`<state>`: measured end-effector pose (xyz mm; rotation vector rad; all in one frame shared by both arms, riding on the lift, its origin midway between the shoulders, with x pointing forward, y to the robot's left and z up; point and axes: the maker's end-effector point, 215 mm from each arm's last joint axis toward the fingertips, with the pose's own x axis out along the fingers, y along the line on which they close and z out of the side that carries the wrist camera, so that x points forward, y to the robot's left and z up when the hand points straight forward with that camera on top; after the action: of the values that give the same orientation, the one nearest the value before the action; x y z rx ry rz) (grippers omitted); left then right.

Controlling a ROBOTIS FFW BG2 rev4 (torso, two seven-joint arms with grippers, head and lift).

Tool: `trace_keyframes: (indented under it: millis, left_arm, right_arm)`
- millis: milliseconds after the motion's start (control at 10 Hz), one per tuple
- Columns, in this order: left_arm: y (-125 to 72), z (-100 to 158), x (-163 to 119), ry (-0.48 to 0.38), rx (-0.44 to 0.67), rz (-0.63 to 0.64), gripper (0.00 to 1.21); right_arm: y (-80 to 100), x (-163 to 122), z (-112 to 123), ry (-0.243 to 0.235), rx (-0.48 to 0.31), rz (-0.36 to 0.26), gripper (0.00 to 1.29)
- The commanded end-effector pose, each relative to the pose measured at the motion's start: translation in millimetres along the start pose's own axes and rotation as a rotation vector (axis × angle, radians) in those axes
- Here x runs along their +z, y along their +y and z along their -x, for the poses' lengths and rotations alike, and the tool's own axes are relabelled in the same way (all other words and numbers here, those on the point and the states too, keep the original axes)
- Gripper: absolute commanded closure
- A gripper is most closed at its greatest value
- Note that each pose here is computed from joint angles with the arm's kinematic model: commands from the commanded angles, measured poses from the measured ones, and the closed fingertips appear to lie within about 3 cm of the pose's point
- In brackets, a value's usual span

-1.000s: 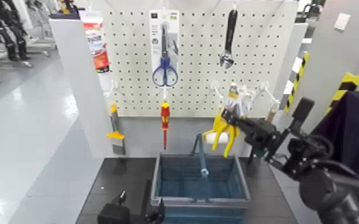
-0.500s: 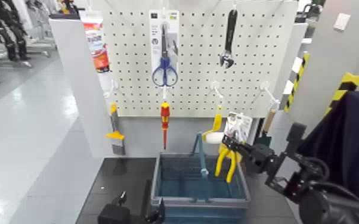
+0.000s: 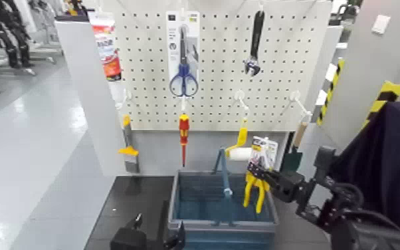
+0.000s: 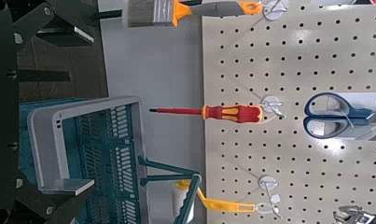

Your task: Put the yellow pliers into the crate.

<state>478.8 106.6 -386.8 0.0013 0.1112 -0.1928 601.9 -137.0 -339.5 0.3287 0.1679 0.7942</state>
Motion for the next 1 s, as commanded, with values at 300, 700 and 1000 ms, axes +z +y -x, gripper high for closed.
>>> trace_keyframes:
  millis: [300, 700, 1000]
  left_arm:
    - [-1.7, -1, 1, -0.002, -0.004, 0.000, 0.22]
    - [-1.7, -1, 1, -0.002, -0.004, 0.000, 0.22]
    - [0.5, -1, 0, 0.000, -0.001, 0.003, 0.22]
  right_arm:
    - [-6.9, -17, -4, 0.024, -0.007, -0.002, 1.15]
    - [-3.7, -32, -8, 0.058, -0.001, -0.056, 0.12]
    - [1.6, -25, -10, 0.031, 0.010, -0.056, 0.02]
